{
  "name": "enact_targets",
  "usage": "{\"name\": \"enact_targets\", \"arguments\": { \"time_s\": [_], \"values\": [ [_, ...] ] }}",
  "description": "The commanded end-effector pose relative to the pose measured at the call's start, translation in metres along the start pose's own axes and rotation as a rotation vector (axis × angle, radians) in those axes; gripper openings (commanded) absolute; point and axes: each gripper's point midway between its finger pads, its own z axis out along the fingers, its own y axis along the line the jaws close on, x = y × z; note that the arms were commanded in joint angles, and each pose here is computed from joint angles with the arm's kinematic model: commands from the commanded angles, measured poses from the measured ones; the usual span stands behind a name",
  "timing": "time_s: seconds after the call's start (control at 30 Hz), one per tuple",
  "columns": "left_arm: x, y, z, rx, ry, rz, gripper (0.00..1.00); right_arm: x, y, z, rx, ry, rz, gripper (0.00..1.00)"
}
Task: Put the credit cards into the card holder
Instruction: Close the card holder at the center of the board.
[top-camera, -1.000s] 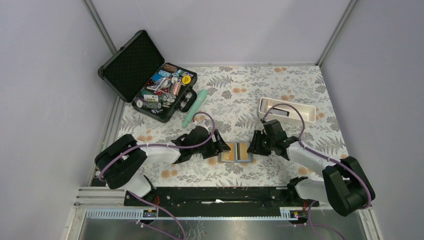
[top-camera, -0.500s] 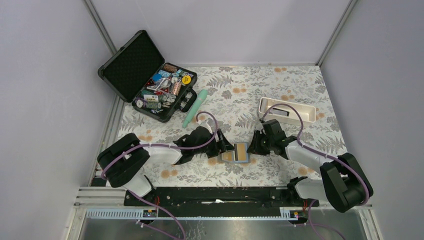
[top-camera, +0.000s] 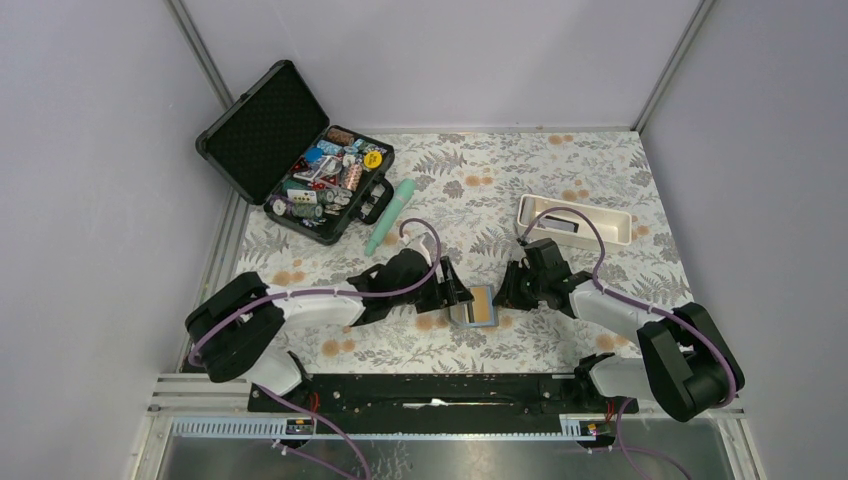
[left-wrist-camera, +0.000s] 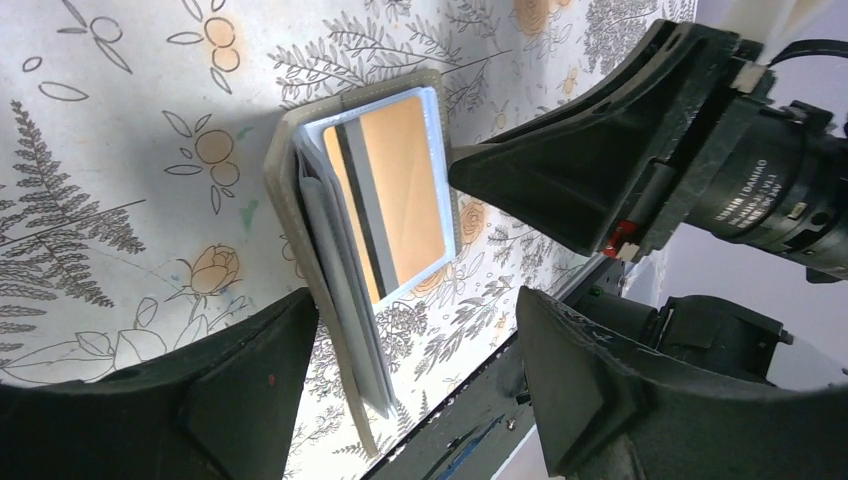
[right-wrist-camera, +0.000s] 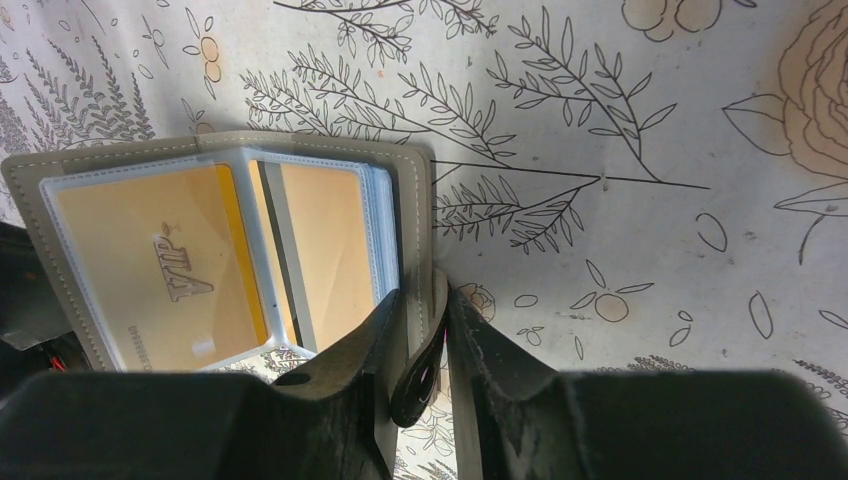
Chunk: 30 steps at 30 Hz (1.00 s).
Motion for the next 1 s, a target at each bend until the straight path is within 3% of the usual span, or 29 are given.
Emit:
{"name": "enact_targets", "arguments": {
  "time_s": [0.0, 0.8, 0.97],
  "values": [
    [-0.019, -0.028, -0.009, 0.034, -0.067, 0.065, 0.75, 0.004, -0.001, 0.001, 0.007, 0.019, -0.002, 0.28],
    [-0.016, -0.056, 0.001, 0.074, -0.046, 0.114, 0.75, 0.0, 0.0, -0.004, 0.012, -0.008, -0.006, 0.28],
    [-0.01, -0.055, 0.012, 0.073, -0.025, 0.117, 0.75, -0.006, 0.0, -0.009, 0.019, -0.043, -0.004, 0.33]
  ]
}}
